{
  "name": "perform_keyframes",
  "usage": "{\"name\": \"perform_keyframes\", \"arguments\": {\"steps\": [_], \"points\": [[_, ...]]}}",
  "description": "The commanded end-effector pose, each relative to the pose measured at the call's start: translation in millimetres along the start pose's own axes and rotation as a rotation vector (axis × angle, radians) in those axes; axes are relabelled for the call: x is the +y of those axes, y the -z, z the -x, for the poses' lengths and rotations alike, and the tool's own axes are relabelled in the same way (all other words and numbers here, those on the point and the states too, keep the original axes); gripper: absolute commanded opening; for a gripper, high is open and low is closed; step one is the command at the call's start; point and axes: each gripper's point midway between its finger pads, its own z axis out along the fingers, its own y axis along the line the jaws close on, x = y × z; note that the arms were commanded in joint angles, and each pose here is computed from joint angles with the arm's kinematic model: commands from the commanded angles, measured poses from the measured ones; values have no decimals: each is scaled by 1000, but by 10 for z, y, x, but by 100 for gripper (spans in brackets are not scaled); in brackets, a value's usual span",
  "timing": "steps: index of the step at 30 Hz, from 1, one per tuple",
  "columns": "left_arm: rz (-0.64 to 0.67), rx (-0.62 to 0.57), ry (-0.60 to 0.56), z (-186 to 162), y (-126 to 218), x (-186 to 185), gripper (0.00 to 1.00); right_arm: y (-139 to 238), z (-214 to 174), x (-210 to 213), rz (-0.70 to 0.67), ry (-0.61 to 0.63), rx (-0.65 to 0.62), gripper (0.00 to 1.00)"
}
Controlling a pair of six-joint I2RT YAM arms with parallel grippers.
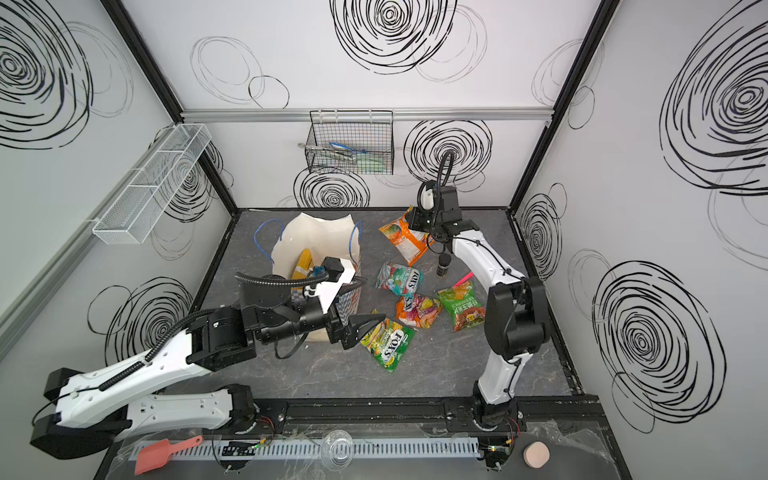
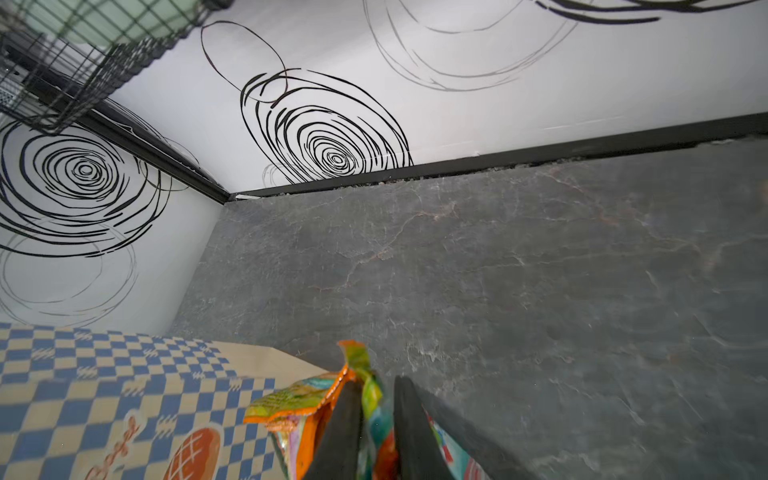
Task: Take the snacks out of the paper bag
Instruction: 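Carry the multicolour packet away from the bag and lower it onto the table, then open the right gripper to release the packet and raise it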
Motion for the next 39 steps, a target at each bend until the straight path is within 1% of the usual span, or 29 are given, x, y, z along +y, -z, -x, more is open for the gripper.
{"name": "perform_keyframes", "arguments": {"steps": [1,5,10,11,12,13,14,16,18,20,22,24,26,30,34,36,39], "points": [[51,-23,-42,81,60,145,96,-206,266,92,68,-8,-55,0],[70,-26,-33,74,118,261,96,-612,151,-49,71,-43,-6,0],[88,-29,-15,53,180,375,96,-991,-90,-134,65,-60,71,1],[91,-30,-11,52,193,388,96,-1049,-143,-140,66,-63,83,4],[92,-29,-8,45,198,397,96,-1093,-189,-140,66,-65,94,11],[92,-30,-4,44,206,401,96,-1123,-222,-143,61,-67,103,21],[90,-32,0,47,221,399,96,-1134,-235,-143,53,-66,111,26],[87,-31,7,45,233,396,96,-1109,-235,-140,37,-67,121,34],[86,-30,13,50,244,396,96,-1016,-189,-125,22,-68,119,36],[85,-34,21,55,259,393,96,-856,-119,-79,10,-59,109,40],[79,-37,30,63,270,382,96,-650,-13,-13,0,-31,80,49],[75,-38,41,68,282,372,96,-413,98,59,-7,0,42,54],[71,-45,57,85,311,361,96,-131,240,187,-1,28,-3,57],[71,-67,96,134,406,344,96,539,435,556,54,100,-90,65],[94,-69,110,174,495,368,96,1229,509,963,124,181,-183,75],[121,-59,104,187,520,407,96,1536,514,1126,137,214,-234,81],[172,-45,97,206,552,508,96,1933,432,1419,174,268,-294,90]]}}
